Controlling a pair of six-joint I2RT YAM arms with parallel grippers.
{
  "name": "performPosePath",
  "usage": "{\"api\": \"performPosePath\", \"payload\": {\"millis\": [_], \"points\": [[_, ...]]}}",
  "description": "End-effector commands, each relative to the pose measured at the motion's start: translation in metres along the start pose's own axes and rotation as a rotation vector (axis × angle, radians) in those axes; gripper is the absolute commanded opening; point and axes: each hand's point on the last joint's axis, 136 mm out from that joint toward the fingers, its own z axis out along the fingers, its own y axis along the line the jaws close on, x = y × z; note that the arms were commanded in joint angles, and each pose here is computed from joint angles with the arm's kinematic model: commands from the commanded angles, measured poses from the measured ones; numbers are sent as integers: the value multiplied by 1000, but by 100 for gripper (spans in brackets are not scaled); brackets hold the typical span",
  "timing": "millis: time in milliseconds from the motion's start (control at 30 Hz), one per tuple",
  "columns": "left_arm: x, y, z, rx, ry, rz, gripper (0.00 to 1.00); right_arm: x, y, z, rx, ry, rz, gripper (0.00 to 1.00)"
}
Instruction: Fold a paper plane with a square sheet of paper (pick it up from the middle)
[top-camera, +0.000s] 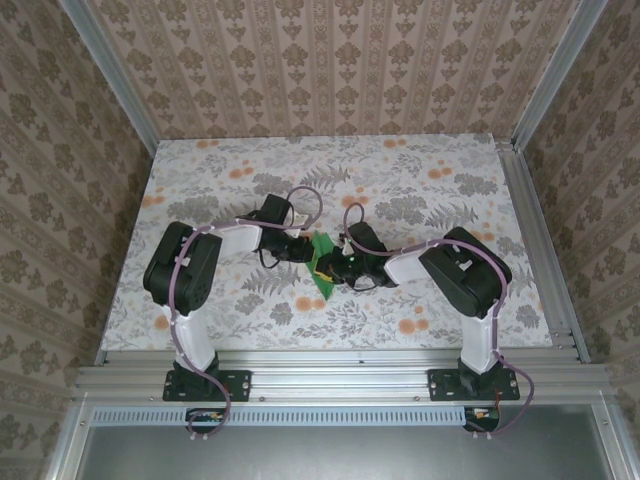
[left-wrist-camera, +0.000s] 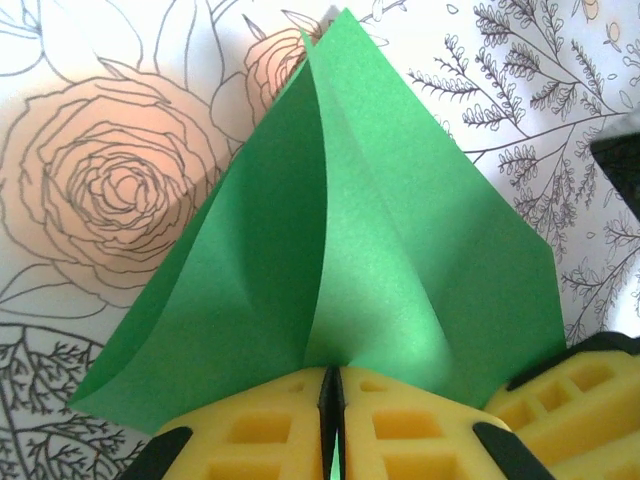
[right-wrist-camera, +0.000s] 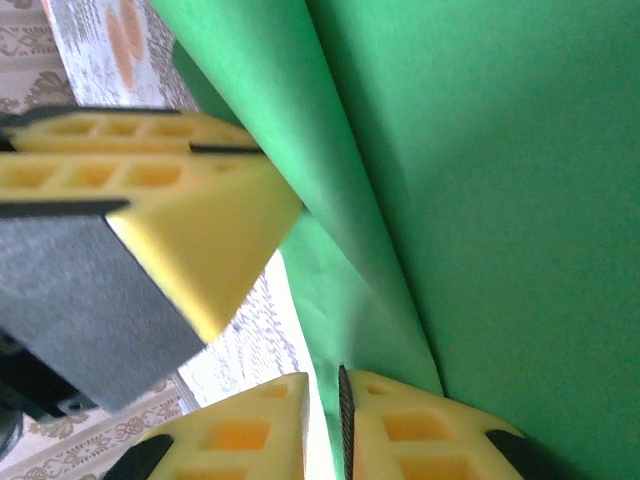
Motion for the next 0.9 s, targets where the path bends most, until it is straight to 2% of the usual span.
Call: {"api": "performPosePath", "payload": {"millis": [0,733,867], "points": [[36,31,18,-130,125,-16,12,20,-16,-7,76,39,-3,19],[47,38,24,-177,171,1,11,58,-43,-19,319,149,-167,16],[47,36,24,-173,171,3,11,57,-29,-24,288,128,-181,15]]}}
